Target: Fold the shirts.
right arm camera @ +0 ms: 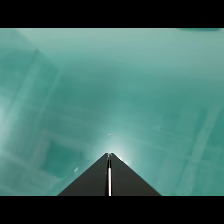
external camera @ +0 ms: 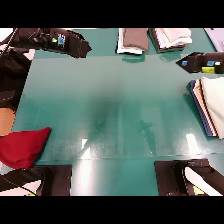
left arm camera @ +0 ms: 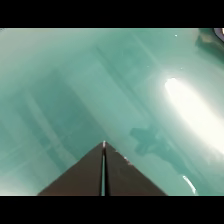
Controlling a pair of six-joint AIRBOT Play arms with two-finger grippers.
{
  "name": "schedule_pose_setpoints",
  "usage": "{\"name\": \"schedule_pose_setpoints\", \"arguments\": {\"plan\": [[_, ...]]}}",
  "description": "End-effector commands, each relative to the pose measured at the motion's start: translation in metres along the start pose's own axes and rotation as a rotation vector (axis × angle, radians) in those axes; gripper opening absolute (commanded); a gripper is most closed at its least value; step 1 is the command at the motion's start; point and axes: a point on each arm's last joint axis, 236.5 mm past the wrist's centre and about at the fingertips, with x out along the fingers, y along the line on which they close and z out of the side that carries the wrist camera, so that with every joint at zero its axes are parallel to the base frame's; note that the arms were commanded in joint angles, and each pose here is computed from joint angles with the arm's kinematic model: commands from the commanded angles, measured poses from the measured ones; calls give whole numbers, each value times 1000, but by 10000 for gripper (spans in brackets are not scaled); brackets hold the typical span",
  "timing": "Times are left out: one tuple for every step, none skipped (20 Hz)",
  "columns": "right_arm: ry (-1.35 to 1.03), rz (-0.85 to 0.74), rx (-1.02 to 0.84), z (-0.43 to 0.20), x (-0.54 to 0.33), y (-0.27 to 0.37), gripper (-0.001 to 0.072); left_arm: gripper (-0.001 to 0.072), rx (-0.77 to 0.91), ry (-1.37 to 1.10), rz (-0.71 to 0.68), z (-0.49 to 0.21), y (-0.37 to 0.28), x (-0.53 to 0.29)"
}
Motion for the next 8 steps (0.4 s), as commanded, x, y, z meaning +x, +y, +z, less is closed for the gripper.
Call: {"name": "schedule_pose_setpoints", "arguments": {"plan": [[28,41,-86,-8,11,31,20,24,-1,-2,-1,1,0,0],[31,47,-90,-8,11,34,20,24,0,-2,-1,1,0,0],[31,49,-92,-9,11,35,20,24,-1,-2,-1,1,0,0],[31,49,-91,-9,11,35,20,24,0,-2,-1,1,0,0],[31,49,-91,-9,11,35,20,24,0,-2,-1,1,0,0],[31,50,-91,-9,11,35,20,24,0,-2,-1,1,0,0],[32,50,-91,-9,11,35,20,24,0,-2,-1,1,0,0],[32,50,-91,-9,11,35,20,24,0,-2,-1,1,0,0]]}}
